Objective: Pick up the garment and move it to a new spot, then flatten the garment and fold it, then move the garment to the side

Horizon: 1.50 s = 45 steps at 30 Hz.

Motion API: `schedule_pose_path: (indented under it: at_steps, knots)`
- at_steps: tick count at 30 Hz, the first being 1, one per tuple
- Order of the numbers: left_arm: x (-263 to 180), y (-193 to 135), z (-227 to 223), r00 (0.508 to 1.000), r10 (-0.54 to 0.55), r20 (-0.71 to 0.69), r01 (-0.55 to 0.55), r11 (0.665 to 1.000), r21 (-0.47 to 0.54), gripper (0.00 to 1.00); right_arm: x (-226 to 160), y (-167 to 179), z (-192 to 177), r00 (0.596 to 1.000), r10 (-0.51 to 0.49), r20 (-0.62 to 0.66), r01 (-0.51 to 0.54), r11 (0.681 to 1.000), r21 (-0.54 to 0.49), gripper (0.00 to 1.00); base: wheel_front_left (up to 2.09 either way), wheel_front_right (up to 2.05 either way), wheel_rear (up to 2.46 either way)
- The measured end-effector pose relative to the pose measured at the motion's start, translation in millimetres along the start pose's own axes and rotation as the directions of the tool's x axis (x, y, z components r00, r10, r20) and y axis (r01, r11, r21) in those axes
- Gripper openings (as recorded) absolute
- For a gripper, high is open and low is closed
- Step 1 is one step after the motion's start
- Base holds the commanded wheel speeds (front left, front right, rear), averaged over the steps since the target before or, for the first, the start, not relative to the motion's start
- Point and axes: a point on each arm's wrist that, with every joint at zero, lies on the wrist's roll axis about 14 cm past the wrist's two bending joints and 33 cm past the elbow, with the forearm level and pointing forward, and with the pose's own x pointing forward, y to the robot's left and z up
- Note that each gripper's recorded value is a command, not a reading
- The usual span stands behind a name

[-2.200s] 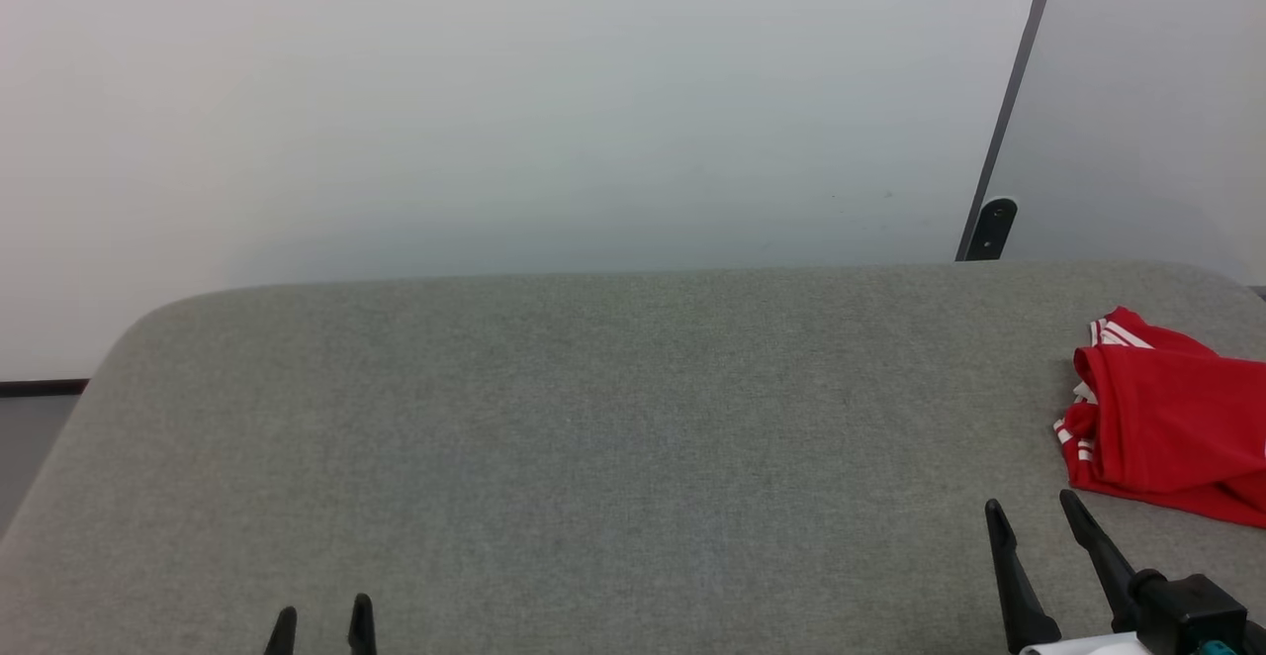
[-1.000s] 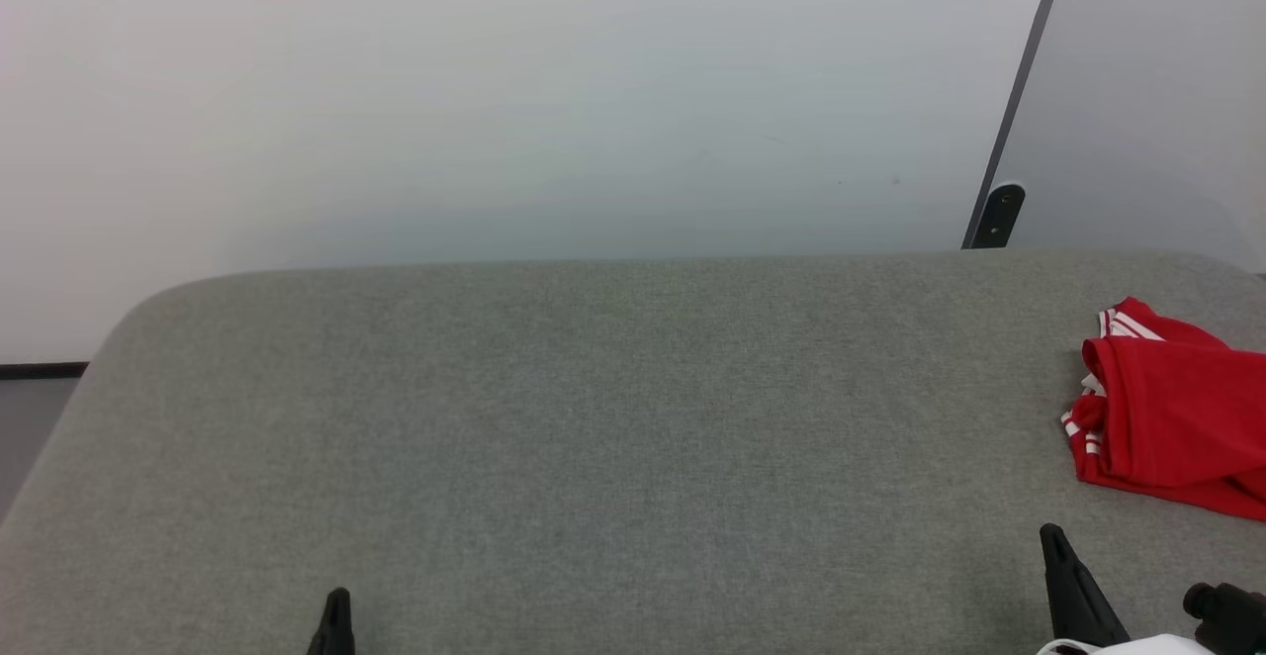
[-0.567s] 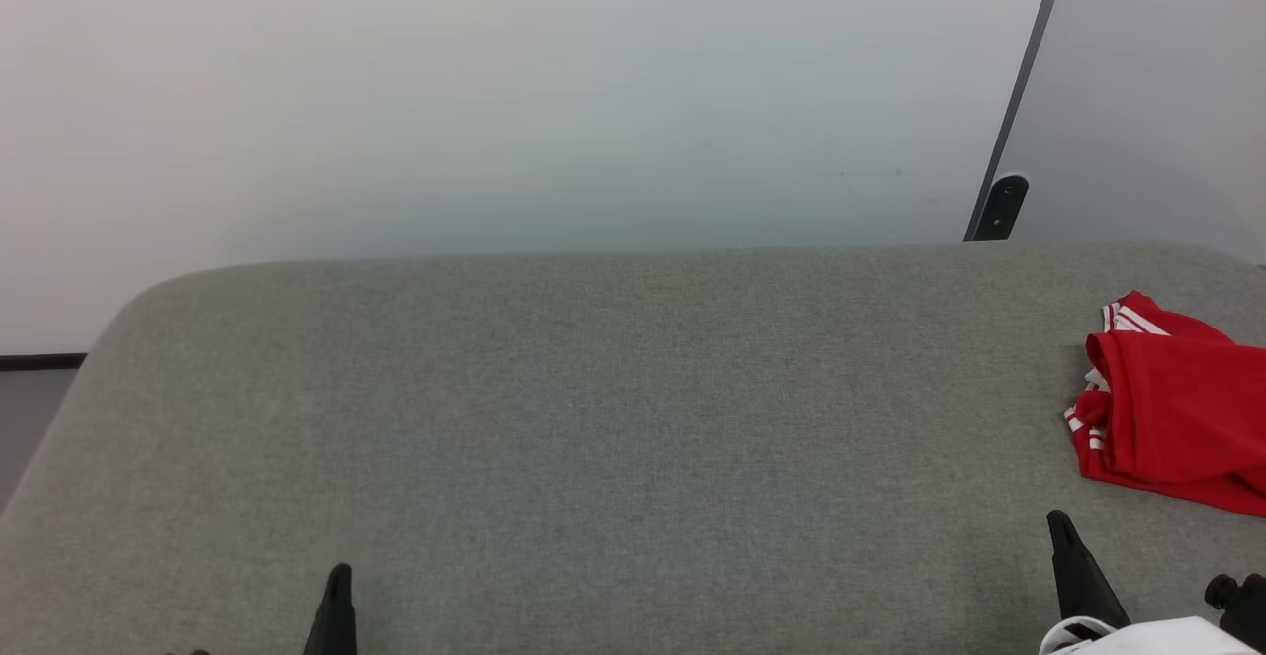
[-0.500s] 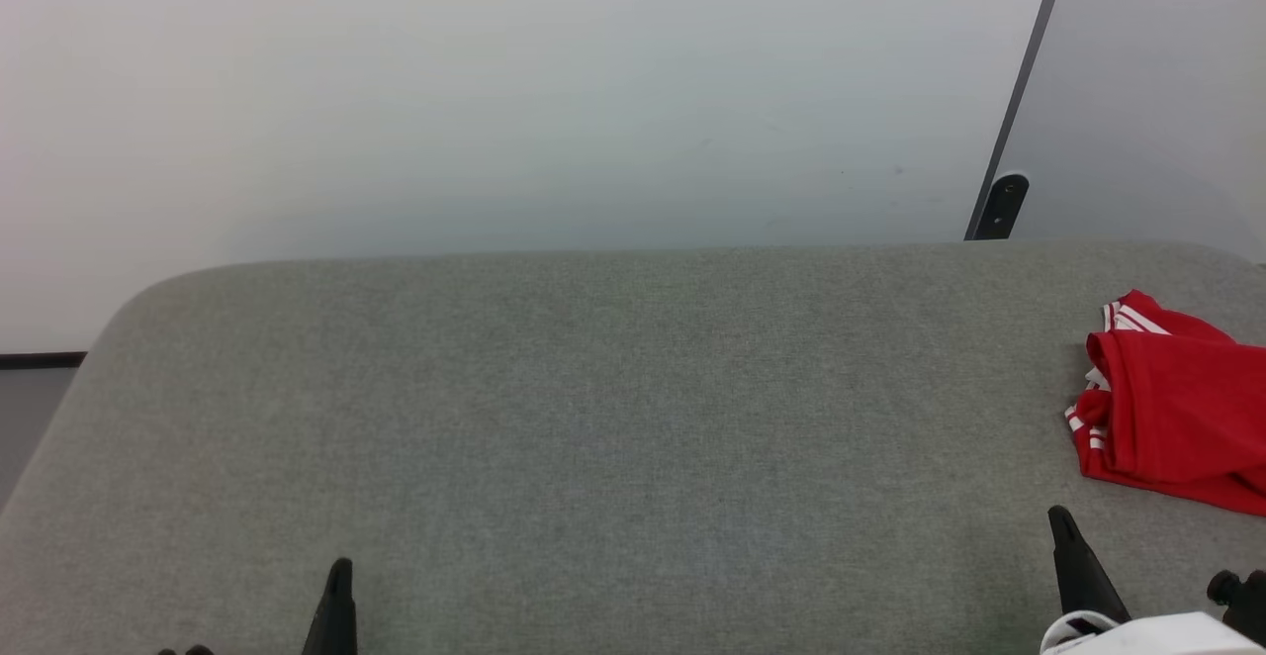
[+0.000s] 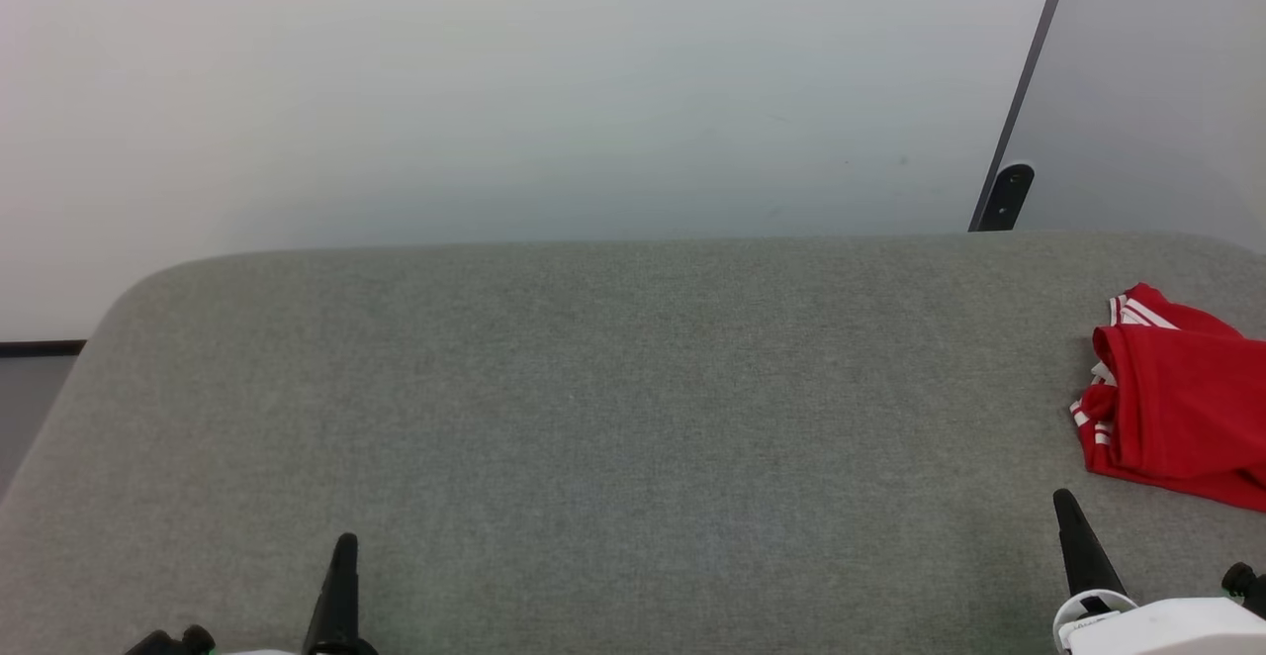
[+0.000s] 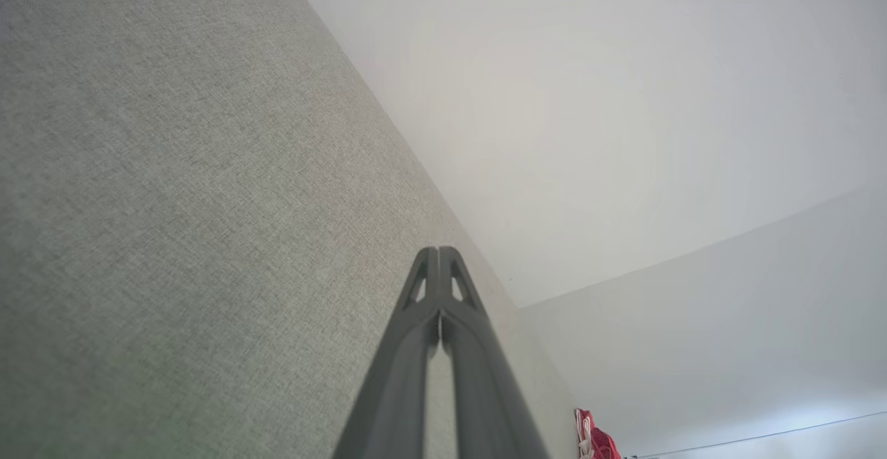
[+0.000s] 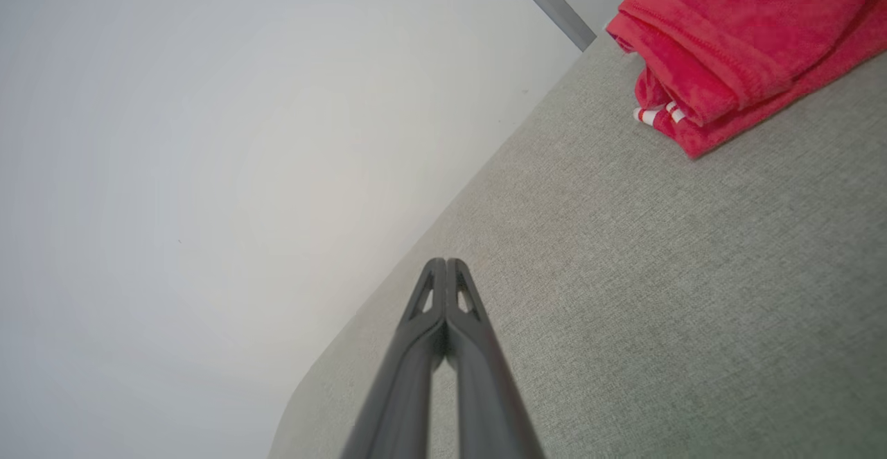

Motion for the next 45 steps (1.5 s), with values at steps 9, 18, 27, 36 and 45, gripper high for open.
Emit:
schedule_pose_path:
  at_steps: [9, 18, 27, 36, 45]
  knots:
    - [6, -3, 0, 1.0, -0.004, -0.01, 0.003, 0.996, -0.091, 0.0, 5, 1, 2, 1.0, -0.001, 0.001, 0.001, 0.994, 0.106, 0.0, 0.0, 0.0, 0.0]
    - [12, -7, 0, 1.0, -0.014, -0.018, 0.01, 0.985, -0.173, 0.0, 8, 1, 1, 1.0, -0.003, -0.006, 0.004, 0.981, 0.196, 0.0, 0.0, 0.0, 0.0]
    - [19, -11, 1, 0.999, -0.027, -0.022, 0.02, 0.968, -0.25, 0.0, 12, 3, 3, 1.0, 0.002, -0.004, -0.001, 0.96, 0.281, 0.0, 0.0, 0.0, 0.0]
    - [24, -15, 1, 0.999, -0.038, -0.027, 0.027, 0.947, -0.319, 0.0, 16, 5, 4, 1.0, 0.008, -0.005, -0.005, 0.932, 0.362, 0.0, 0.0, 0.0, 0.0]
    - [29, -18, 1, 0.998, -0.051, -0.034, 0.034, 0.924, -0.382, 0.0, 19, 6, 4, 1.0, 0.013, -0.005, -0.01, 0.902, 0.431, 0.0, 0.0, 0.0, 0.0]
